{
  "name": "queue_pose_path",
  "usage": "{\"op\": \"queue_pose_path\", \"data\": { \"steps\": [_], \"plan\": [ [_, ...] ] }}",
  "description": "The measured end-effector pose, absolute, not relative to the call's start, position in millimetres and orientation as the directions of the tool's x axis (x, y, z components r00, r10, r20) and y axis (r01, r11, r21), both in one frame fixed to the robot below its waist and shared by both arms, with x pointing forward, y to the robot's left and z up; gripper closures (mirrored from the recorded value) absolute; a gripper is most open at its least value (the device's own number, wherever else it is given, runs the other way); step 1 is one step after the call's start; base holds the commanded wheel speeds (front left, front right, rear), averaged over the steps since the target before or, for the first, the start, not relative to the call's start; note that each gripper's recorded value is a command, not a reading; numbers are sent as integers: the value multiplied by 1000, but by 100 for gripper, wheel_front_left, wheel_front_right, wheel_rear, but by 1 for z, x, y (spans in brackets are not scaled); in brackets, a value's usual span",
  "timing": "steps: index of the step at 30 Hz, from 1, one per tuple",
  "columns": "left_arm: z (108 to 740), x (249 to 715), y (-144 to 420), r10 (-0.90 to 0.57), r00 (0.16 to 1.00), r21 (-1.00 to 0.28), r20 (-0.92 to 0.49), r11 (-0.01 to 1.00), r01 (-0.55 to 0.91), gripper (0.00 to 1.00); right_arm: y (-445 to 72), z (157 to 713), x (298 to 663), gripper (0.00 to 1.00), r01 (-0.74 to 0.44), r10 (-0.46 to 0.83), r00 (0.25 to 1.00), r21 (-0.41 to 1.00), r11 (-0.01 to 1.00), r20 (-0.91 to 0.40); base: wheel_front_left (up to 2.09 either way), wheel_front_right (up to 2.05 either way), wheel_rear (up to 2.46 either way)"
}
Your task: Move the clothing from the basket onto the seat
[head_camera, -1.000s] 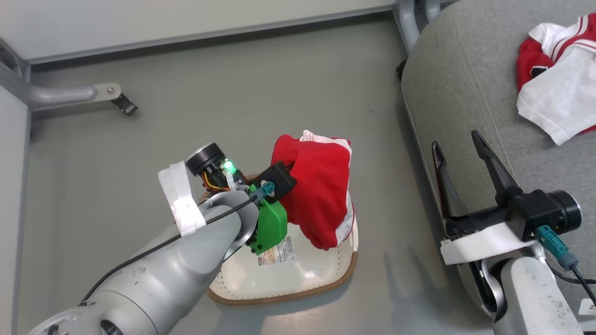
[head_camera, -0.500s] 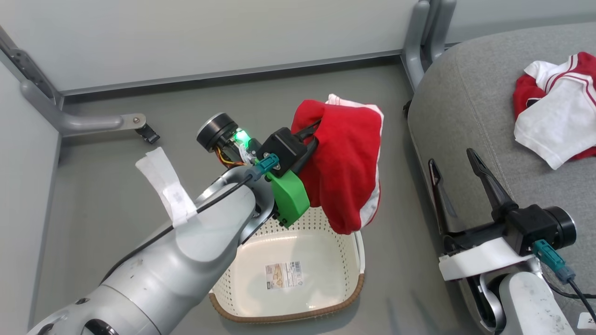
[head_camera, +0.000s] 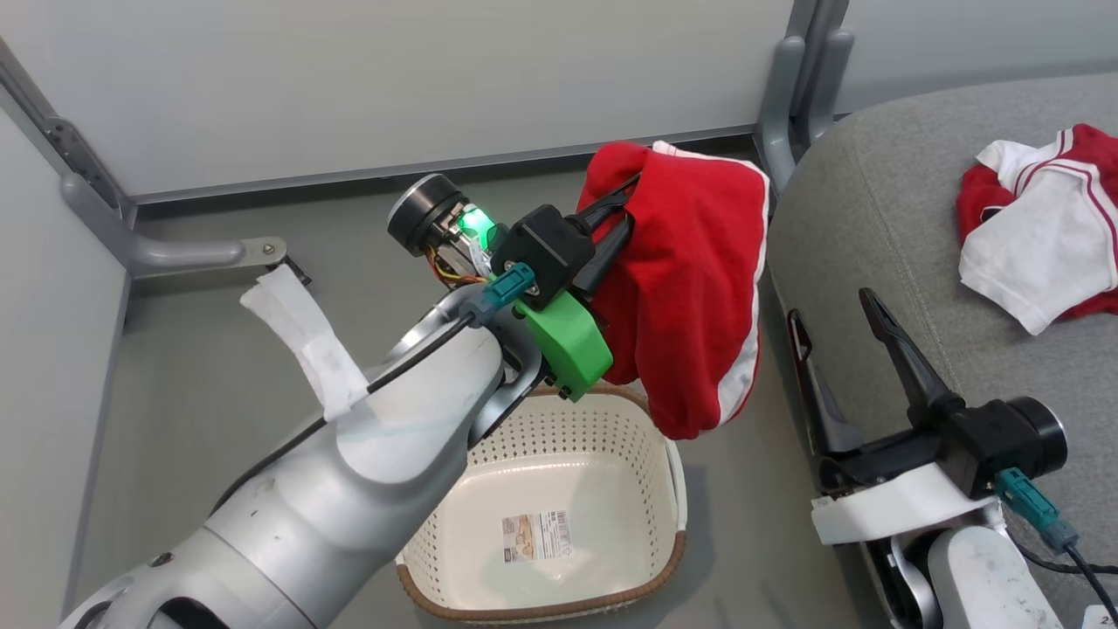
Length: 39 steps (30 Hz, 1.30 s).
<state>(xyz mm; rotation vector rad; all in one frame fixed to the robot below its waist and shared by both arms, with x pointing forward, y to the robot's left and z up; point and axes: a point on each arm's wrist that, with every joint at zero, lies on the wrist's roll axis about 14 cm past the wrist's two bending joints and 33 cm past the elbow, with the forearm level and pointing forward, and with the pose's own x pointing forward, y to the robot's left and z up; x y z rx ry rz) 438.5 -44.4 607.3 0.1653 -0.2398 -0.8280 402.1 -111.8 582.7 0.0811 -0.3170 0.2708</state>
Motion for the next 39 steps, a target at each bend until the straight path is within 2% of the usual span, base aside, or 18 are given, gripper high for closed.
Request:
{"op": "queue_pose_path", "data": {
  "steps": [11, 20, 26, 39],
  "plan": [
    [616, 434, -46, -744, 648, 242, 164, 667, 704, 100, -82, 596, 387, 0, -362, 333, 873, 14, 932, 357, 0, 0, 0],
    [616, 431, -47, -739, 653, 238, 166, 672, 701, 100, -45, 592, 382, 0, -444, 449, 829, -96, 891, 333, 0, 0, 0],
    [609, 427, -52, -743, 651, 229, 156, 668, 708, 100, -37, 593, 386, 0, -442, 483, 813, -196, 875, 324, 0, 0, 0],
    [613, 420, -66, -752, 634, 191, 182, 659, 727, 100, -51, 580, 408, 0, -396, 455, 846, -245, 885, 278, 0, 0, 0]
  ]
}}
